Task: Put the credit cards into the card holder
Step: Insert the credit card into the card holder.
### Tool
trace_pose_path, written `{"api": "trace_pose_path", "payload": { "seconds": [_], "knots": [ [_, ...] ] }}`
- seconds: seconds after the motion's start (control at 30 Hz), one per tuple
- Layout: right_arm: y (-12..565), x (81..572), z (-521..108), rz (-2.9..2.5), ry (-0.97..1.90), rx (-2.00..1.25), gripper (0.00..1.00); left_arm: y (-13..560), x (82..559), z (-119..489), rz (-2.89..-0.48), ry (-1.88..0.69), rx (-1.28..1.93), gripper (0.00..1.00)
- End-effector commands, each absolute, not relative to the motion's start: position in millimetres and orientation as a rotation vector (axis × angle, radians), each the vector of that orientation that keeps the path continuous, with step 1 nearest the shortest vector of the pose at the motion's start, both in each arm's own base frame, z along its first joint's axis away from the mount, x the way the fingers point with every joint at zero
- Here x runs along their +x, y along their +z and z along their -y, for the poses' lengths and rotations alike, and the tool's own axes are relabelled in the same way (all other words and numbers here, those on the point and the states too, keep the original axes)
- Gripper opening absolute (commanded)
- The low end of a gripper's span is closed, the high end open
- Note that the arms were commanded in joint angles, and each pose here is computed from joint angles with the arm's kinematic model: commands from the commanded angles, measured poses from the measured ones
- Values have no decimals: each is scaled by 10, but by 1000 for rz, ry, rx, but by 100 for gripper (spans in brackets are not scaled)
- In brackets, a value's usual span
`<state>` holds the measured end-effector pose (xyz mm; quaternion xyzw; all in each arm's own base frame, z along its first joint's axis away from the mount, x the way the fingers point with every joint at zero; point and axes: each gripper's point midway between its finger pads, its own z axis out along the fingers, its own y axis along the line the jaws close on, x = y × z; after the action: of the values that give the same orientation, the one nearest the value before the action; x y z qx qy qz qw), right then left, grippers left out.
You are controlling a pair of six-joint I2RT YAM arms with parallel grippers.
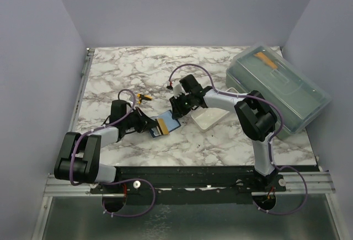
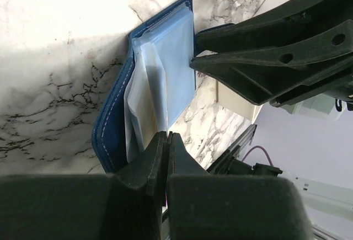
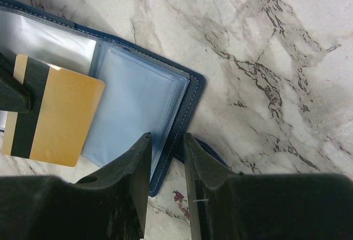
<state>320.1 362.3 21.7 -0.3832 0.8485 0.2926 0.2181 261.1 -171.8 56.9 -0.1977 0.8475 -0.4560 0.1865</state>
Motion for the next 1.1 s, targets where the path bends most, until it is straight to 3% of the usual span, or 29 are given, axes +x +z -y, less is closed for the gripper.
{"api": "trace_pose_path", "payload": {
  "seconds": [0.0, 1.07],
  "knots": [
    [-470, 3081, -3242, -2534, 620, -1122, 31, 670, 2710, 1767, -2350, -1302, -477, 0],
    [-472, 3041, -3261, -2536, 667, -1130, 28, 410, 2937, 1523, -2341, -1081, -653, 0]
  ]
}}
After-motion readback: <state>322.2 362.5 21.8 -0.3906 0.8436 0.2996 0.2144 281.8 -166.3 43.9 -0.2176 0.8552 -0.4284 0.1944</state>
